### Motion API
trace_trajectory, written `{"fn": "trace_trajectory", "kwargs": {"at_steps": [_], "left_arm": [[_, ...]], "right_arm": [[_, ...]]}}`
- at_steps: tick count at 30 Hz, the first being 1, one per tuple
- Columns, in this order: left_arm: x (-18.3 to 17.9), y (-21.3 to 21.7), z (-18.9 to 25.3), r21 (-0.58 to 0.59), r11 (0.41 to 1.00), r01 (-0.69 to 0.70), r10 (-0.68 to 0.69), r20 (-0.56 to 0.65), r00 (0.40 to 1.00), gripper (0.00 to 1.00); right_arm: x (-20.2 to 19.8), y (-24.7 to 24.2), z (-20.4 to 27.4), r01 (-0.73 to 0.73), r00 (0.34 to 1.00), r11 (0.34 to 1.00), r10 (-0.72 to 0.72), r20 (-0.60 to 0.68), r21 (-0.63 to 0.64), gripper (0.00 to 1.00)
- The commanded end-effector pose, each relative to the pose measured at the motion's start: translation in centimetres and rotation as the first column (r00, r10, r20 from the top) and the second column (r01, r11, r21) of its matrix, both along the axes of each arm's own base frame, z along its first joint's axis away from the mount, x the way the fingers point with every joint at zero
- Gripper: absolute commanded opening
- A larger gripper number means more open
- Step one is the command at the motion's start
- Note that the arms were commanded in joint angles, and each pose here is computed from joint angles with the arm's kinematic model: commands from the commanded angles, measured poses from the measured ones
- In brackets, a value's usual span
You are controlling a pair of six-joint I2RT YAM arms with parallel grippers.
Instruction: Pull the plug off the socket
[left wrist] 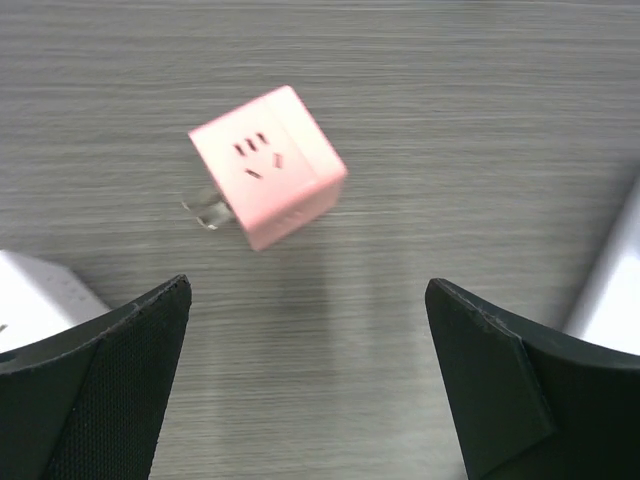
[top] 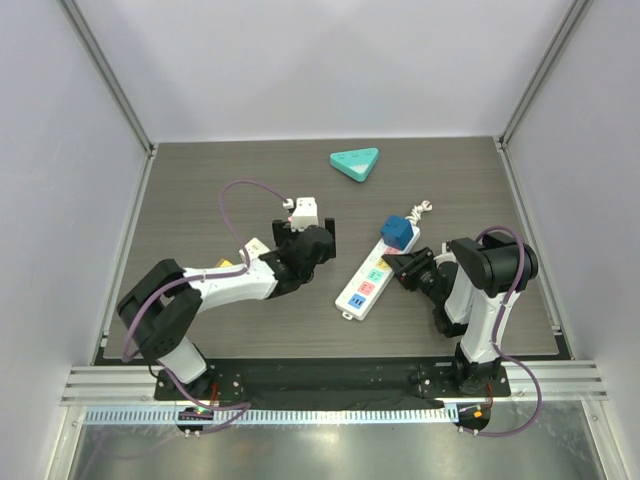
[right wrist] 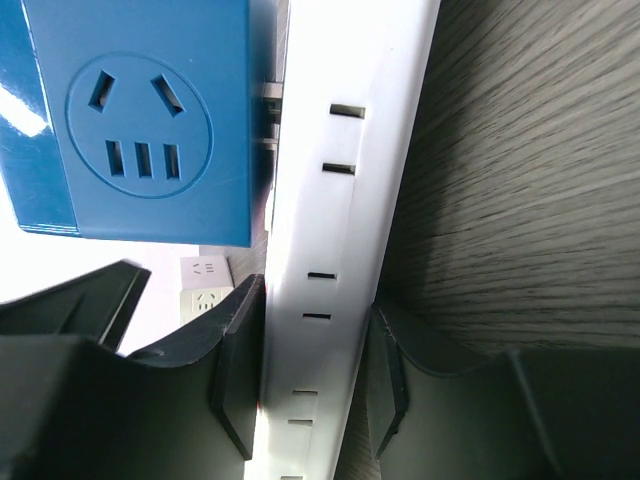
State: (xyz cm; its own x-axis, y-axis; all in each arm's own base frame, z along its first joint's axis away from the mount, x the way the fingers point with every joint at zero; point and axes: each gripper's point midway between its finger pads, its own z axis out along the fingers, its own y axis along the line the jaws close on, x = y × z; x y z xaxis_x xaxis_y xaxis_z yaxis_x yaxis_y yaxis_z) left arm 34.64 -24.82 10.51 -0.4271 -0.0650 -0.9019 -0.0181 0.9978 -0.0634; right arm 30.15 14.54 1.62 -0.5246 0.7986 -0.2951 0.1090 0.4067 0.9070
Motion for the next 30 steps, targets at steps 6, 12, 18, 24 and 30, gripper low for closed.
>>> {"fn": "trace_trajectory", "kwargs": {"at_steps": [6, 12, 18, 24, 30], "left_arm": [[-0.4, -8.2, 4.2, -0.161, 0.913, 0.374, -0.348, 0.168, 0.922, 0.99], [-0.6, -14.6, 3.7, -0.192, 0.805, 0.561, -0.538, 0.161, 0.828, 0.95], [-0.6, -17.1, 4.8, -0.167, 0.776, 0.609, -0.568, 0.235, 0.789, 0.99], [-1.5, -19.8, 5.1, -0.225, 0.694, 0.684, -0.632, 0.264, 0.728, 1.00], [-0.9, -21.8, 4.2, -0.241, 0.686, 0.687, -0.637, 0.257, 0.727, 1.00]], "right_arm": [[-1.7, -1.5, -3.0, -0.010, 1.000, 0.982, 0.014, 0.016, -0.191, 0.01], [-1.7, -1.2, -3.3, -0.017, 1.000, 0.982, 0.019, 0.008, -0.187, 0.01], [-1.6, -0.9, -3.4, -0.022, 1.000, 0.982, 0.024, 0.007, -0.186, 0.01], [-1.7, -0.8, -3.4, -0.025, 1.000, 0.981, 0.027, 0.009, -0.191, 0.01], [-1.7, -0.8, -3.4, -0.028, 0.999, 0.981, 0.031, 0.011, -0.191, 0.01]]}}
